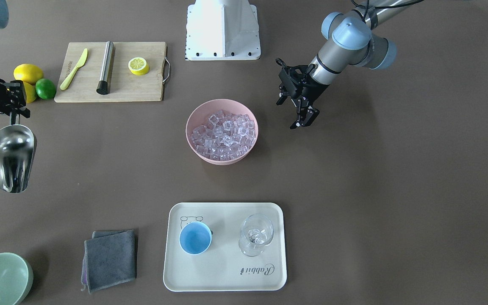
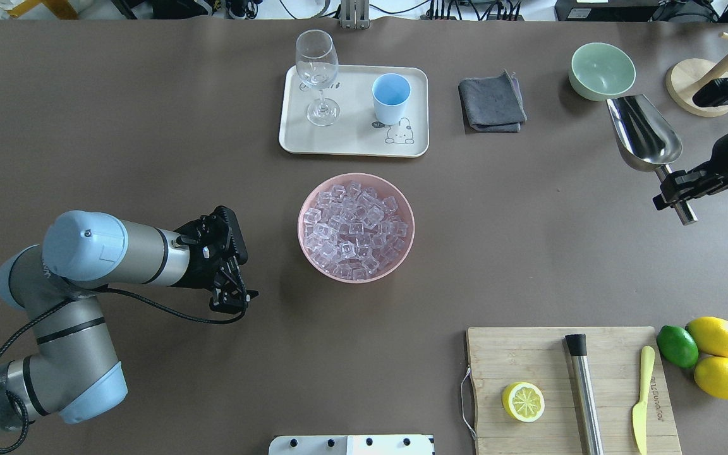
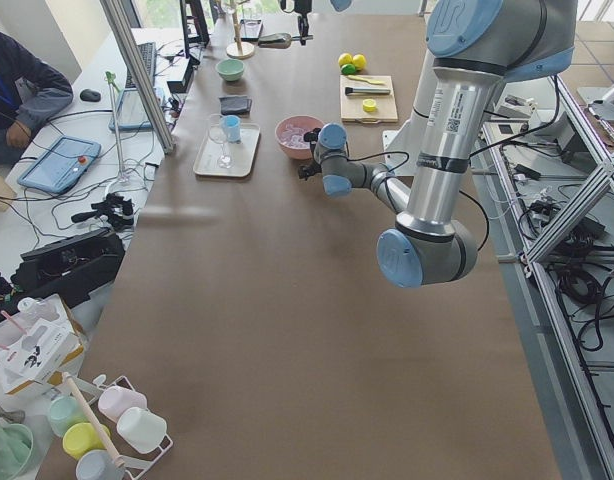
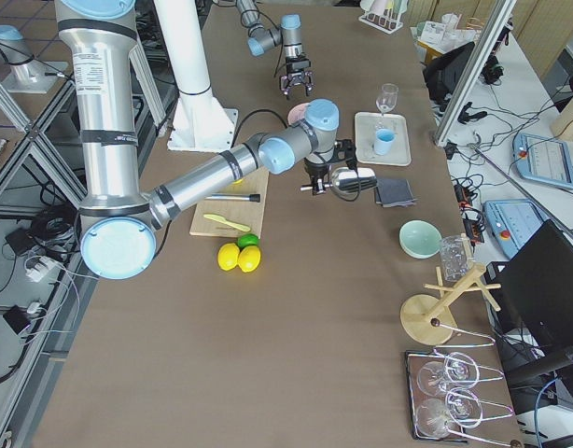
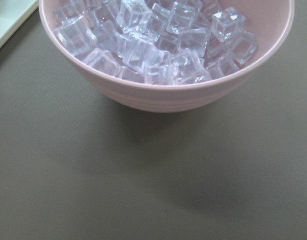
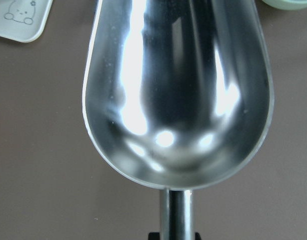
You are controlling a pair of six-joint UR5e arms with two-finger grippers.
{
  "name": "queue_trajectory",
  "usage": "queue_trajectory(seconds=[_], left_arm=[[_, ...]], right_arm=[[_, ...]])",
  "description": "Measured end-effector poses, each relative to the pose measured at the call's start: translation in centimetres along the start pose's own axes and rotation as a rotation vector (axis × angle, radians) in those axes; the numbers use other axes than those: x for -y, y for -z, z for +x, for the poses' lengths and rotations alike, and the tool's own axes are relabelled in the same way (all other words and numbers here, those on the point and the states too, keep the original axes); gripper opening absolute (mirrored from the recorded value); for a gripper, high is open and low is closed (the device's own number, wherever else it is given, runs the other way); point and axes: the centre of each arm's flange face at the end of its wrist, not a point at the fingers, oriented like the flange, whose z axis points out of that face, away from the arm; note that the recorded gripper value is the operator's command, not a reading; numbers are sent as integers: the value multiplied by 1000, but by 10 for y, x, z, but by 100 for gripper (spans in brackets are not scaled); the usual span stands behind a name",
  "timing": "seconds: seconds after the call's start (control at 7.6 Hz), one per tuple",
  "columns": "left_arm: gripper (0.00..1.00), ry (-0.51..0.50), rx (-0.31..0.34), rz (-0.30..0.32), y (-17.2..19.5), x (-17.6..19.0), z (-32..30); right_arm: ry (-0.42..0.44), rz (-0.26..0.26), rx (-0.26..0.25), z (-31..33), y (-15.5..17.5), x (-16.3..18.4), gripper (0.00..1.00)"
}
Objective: Put ice in cup with scoop
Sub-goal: 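Lift the scoop with the right gripper and carry it over the pink bowl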
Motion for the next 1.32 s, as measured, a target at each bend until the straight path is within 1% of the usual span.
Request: queue_trajectory(seconds=[0.13, 0.26, 0.39, 0.53, 0.66, 0.79, 0.92, 1.05, 1.32], left_arm=[[98, -10, -5, 25, 1, 4, 2], [98, -19, -6, 47, 3, 9, 6], [98, -29, -7, 62, -1, 12, 16], [98, -34, -4, 67, -4, 13, 21], [98, -37, 3, 71, -9, 18, 24], [98, -38, 6, 69, -20, 21, 23], [98, -40, 6, 74, -29, 21, 23], [98, -43, 5, 80, -35, 24, 22], [98, -43, 7, 84, -49, 40, 20]], right_arm=[[73, 24, 5, -14, 7, 10, 0], [198, 35, 1, -22, 10, 17, 0], [322, 30, -11, -31, 11, 22, 0], [413, 19, -55, -47, 16, 26, 0], [500, -9, -121, -77, 23, 31, 0], [577, -50, -179, -111, 29, 34, 0], [647, -88, -204, -137, 29, 34, 0], [723, -124, -207, -152, 26, 31, 0], [861, -230, -194, -176, 18, 17, 0]])
